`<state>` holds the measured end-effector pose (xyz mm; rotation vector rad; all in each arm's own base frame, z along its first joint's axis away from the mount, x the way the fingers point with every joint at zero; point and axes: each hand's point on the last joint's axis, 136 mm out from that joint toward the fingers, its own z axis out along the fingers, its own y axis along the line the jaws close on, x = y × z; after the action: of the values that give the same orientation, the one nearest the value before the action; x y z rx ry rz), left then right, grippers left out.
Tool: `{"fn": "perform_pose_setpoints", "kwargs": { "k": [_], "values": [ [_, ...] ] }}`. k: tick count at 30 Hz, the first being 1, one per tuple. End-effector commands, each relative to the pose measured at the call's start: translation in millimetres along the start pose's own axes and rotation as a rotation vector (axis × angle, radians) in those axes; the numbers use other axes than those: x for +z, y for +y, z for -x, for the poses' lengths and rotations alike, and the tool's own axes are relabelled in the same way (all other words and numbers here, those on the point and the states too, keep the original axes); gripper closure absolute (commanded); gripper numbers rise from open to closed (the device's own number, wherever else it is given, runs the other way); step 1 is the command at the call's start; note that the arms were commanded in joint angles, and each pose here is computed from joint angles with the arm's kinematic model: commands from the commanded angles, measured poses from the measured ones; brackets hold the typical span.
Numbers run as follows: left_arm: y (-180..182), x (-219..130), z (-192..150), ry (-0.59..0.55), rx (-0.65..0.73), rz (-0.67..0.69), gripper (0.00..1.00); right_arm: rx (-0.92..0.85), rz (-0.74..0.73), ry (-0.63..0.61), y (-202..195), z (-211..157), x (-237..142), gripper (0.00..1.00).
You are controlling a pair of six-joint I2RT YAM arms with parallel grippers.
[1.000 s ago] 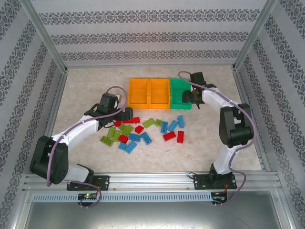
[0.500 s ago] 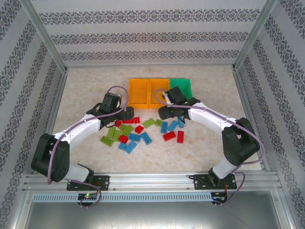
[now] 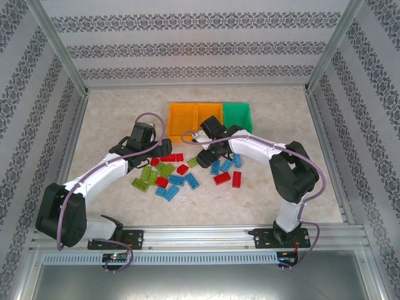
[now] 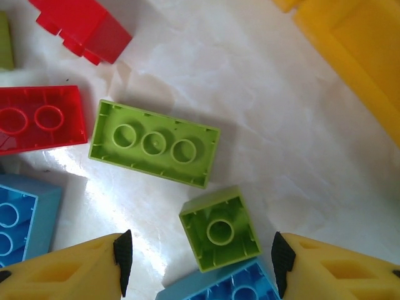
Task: Sort the legos into containers by color
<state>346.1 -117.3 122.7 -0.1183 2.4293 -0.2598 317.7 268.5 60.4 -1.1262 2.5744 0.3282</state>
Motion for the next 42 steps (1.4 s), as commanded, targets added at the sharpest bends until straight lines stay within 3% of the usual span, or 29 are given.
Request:
{"fn": "perform_pose_setpoints", "kwargs": {
  "k": [1,19,25,33,42],
  "values": [
    [7,-4,-10,0.021,0.003,0.037,0.00,-0.079,0.051,0.054,13,-6,7,0.37],
    [12,-3,-14,0.026,0.003,0.062,0.00,-0.095,-0.035,0.145,-9,-18,33,0.37],
    [14,-1,-17,0.029,-0.006,0.066,0.00,-0.082,-0.057,0.130,-13,-12,33,0.52],
    [16,-2,-18,0.034,-0.004,0.076,0.00,-0.052,-0.058,0.069,-10,-1,24,0.71],
    [21,-5,-22,0.039,-0.002,0.099,0.00,0.098,0.016,-0.179,-23,51,-25,0.73]
  ]
}}
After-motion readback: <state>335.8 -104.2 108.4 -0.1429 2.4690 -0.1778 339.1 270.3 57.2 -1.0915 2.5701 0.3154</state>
